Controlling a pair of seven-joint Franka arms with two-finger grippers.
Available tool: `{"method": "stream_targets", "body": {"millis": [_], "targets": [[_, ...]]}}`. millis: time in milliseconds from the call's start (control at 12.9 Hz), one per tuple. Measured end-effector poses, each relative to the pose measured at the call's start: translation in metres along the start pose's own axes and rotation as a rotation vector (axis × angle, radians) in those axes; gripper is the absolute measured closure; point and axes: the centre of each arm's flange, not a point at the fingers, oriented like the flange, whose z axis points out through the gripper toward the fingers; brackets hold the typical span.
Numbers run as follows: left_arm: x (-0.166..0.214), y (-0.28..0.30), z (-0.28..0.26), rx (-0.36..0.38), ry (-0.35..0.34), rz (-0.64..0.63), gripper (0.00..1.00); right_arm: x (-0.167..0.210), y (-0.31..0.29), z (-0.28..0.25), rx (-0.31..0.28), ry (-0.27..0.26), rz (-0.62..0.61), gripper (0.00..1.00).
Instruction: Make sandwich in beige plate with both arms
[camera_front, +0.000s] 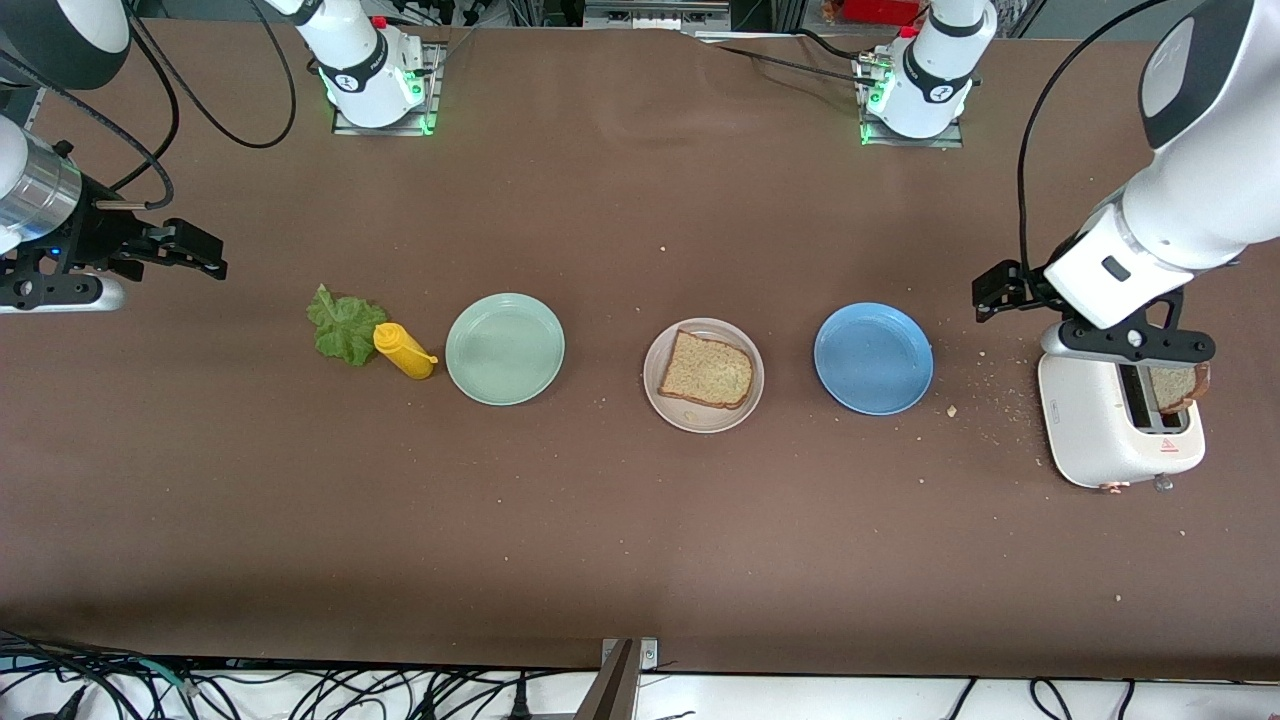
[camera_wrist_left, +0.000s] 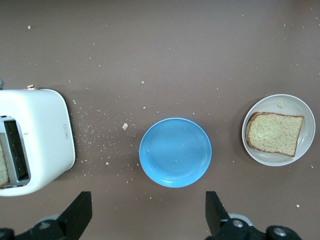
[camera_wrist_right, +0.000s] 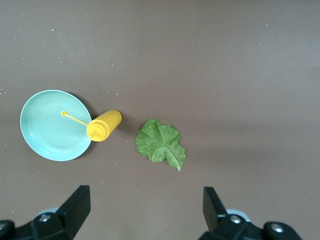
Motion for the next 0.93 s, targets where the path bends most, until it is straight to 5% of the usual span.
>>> {"method": "stream_targets", "body": {"millis": [928], "targets": [[-0.002, -0.036, 0.001, 0.0, -0.028, 0.026, 0.0, 0.0, 0.001, -0.002, -0.003, 0.005, 0.002, 0.0]]}}
